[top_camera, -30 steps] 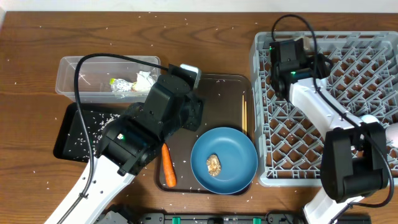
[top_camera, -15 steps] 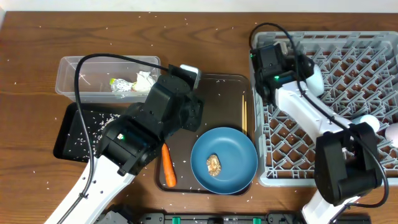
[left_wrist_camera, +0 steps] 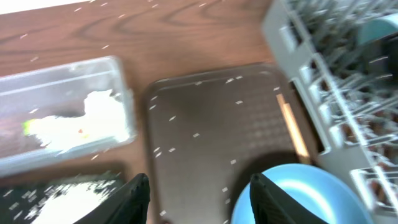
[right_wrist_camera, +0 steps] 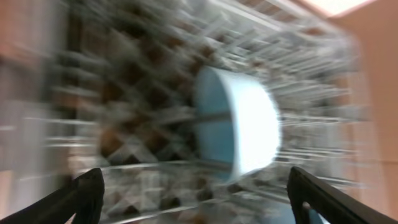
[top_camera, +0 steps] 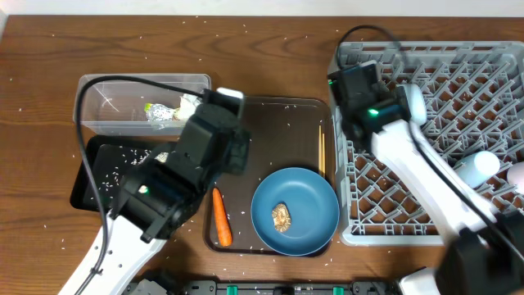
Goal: Sort waste into correct bins and load items into the dishwasher rack
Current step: 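Grasp the orange carrot and drop it onto the black tray, left gripper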
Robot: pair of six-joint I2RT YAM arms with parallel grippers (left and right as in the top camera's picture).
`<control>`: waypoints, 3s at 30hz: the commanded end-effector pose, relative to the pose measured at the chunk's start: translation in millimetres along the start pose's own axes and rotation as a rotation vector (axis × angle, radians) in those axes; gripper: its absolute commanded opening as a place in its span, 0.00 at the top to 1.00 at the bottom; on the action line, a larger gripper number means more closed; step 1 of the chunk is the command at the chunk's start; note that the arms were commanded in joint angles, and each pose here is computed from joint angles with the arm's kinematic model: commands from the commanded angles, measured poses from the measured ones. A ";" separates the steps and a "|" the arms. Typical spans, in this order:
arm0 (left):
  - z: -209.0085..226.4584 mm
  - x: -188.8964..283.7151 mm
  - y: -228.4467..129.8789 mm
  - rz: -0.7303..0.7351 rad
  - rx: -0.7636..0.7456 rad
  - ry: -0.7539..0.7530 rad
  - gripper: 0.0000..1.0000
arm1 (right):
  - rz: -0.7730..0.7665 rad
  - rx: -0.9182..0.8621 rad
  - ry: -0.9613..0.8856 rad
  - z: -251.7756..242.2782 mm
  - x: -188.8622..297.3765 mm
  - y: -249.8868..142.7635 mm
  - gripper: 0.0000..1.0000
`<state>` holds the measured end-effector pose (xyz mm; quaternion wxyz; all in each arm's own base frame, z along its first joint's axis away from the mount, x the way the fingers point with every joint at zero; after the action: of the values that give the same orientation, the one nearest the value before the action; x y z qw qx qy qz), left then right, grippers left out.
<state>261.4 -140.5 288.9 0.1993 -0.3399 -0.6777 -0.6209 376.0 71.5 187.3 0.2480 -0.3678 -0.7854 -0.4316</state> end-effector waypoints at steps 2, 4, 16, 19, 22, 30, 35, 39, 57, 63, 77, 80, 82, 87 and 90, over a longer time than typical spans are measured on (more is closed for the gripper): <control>24.0 -1.6 -8.2 0.053 0.012 0.106 0.48 | -0.104 -0.221 0.540 46.2 60.8 20.4 0.19; 33.6 -6.0 -26.2 0.145 0.075 0.153 0.48 | -0.118 -0.248 0.646 52.2 78.4 22.6 0.20; 36.3 -61.5 -173.7 0.771 0.368 0.265 0.48 | -0.010 -0.294 0.734 60.3 89.5 4.1 0.23; 37.1 -74.8 -195.2 0.834 0.379 0.273 0.48 | 0.001 -0.296 0.731 60.3 89.1 1.9 0.23; 35.0 -89.0 -211.7 0.864 0.393 0.249 0.48 | 0.012 -0.304 0.730 60.3 89.0 0.4 0.23; 42.2 -103.2 -241.3 0.927 0.389 0.279 0.47 | 0.032 -0.311 0.725 60.1 88.4 -3.1 0.23; 48.8 -110.5 -252.8 0.934 0.394 0.298 0.47 | 0.042 -0.308 0.723 60.1 88.2 -5.4 0.24; 49.9 -112.0 -256.7 0.939 0.394 0.300 0.57 | 0.050 -0.307 0.723 60.2 88.2 -7.1 0.25; 110.6 -72.4 -144.5 0.605 0.674 0.294 0.81 | 0.072 -0.301 0.719 60.2 87.8 -11.8 0.25; 180.0 -69.4 -140.2 0.464 0.973 0.410 0.81 | 0.074 -0.301 0.718 60.2 87.8 -12.4 0.25; 224.7 -88.2 -165.8 0.458 1.146 0.488 0.42 | 0.110 -0.306 0.713 60.3 87.8 -19.1 0.22; 223.7 -84.1 -162.2 0.463 1.092 0.472 0.33 | 0.118 -0.292 0.712 60.3 87.7 -21.7 0.22; 222.3 -78.5 -157.1 0.462 1.066 0.463 0.30 | 0.119 -0.284 0.711 60.2 87.7 -22.5 0.22; 197.2 -60.1 -123.9 0.439 0.898 0.320 0.32 | 0.130 -0.315 0.702 58.7 86.5 -22.6 0.23; 165.5 -52.7 -104.9 0.411 0.754 0.213 0.34 | 0.151 -0.414 0.639 47.2 77.8 -22.5 0.19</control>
<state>237.5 35.9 122.6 0.5730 -0.2472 -0.7432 -0.2413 302.1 143.2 206.1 0.4650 -0.2853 -0.5500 -0.6323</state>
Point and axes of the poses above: each gripper's point midway between its finger pads, its own x axis back along the fingers, its own z axis along the line the jaws close on, y = z × x, the point moved 3 cm from there along x, back along the fingers, and after that the axes turned 8 degrees about x, right-handed, at the moved point
